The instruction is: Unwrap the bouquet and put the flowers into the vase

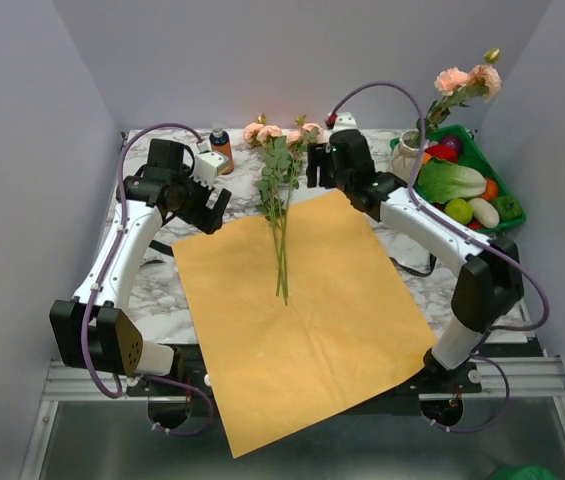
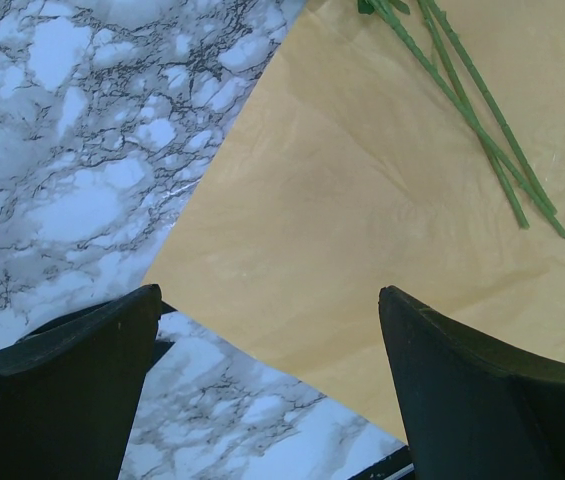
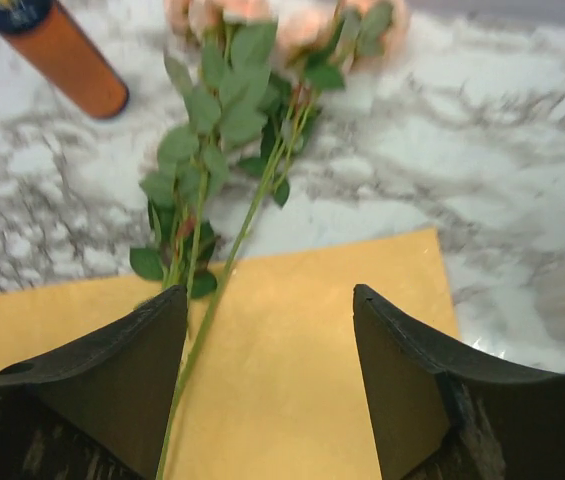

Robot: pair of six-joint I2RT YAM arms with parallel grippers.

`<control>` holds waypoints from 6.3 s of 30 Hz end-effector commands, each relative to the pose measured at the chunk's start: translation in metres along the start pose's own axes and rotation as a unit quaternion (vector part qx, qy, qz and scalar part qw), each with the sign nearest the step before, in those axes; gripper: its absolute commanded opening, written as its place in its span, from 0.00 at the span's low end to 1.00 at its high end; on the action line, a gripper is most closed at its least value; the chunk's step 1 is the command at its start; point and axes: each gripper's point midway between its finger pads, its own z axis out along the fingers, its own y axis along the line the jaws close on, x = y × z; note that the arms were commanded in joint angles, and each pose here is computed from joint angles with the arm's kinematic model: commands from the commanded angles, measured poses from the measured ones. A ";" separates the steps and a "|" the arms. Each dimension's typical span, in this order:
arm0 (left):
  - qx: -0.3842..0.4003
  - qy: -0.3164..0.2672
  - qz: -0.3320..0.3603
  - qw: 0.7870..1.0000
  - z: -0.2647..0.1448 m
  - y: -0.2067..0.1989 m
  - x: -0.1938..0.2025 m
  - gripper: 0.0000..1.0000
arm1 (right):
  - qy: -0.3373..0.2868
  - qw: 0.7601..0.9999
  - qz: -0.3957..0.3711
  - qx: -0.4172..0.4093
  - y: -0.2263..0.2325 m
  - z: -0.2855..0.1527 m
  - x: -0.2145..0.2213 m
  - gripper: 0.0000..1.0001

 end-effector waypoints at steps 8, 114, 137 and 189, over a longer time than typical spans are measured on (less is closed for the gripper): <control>0.002 -0.004 -0.005 1.000 -0.004 -0.003 0.003 0.98 | 0.164 0.981 0.013 -0.100 0.069 0.062 0.100 0.60; -0.002 0.016 -0.011 1.000 0.006 0.044 -0.024 0.98 | -0.685 0.603 -0.141 0.385 -0.195 -0.174 -0.309 0.01; 0.007 0.049 -0.072 0.996 0.017 0.069 0.014 0.98 | -0.704 0.571 -0.122 0.405 -0.237 -0.155 -0.308 0.01; 0.028 -0.049 -0.066 0.996 -0.031 0.025 -0.004 0.99 | 0.054 0.998 0.012 0.014 0.040 0.015 0.053 0.60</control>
